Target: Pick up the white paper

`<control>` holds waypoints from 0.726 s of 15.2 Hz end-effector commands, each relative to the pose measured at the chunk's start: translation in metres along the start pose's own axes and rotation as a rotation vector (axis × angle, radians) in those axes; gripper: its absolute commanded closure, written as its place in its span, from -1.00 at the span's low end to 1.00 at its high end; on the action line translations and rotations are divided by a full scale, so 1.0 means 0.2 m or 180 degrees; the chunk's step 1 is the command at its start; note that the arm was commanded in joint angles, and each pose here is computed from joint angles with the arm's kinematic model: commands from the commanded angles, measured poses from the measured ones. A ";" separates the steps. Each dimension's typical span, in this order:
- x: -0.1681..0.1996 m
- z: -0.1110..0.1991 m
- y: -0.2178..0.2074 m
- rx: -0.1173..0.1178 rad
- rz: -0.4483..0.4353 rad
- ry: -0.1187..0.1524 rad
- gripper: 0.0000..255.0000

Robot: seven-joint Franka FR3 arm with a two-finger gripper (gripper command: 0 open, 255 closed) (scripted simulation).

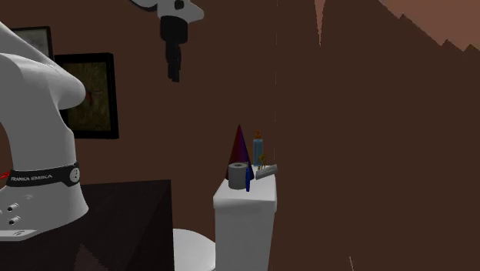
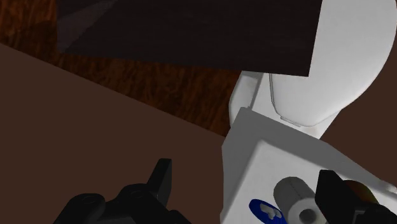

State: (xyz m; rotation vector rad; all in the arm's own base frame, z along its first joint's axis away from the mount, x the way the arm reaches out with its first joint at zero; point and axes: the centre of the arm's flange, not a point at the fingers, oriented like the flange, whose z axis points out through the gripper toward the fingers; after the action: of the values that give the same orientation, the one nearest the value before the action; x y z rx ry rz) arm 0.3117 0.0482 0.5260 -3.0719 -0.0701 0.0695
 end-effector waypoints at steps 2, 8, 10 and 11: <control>0.08 0.14 -0.10 -0.0016 0.0095 0.0063 -1.00; 0.27 0.42 -0.30 -0.0050 0.0274 0.0173 -1.00; 0.33 0.51 -0.36 -0.0061 0.0334 0.0210 -1.00; 0.37 0.56 -0.39 -0.0067 0.0364 0.0228 -1.00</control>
State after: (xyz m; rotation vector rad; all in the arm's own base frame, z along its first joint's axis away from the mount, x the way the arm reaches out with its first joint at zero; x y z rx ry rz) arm 0.3736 0.1274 0.4272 -3.0938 0.0930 -0.0234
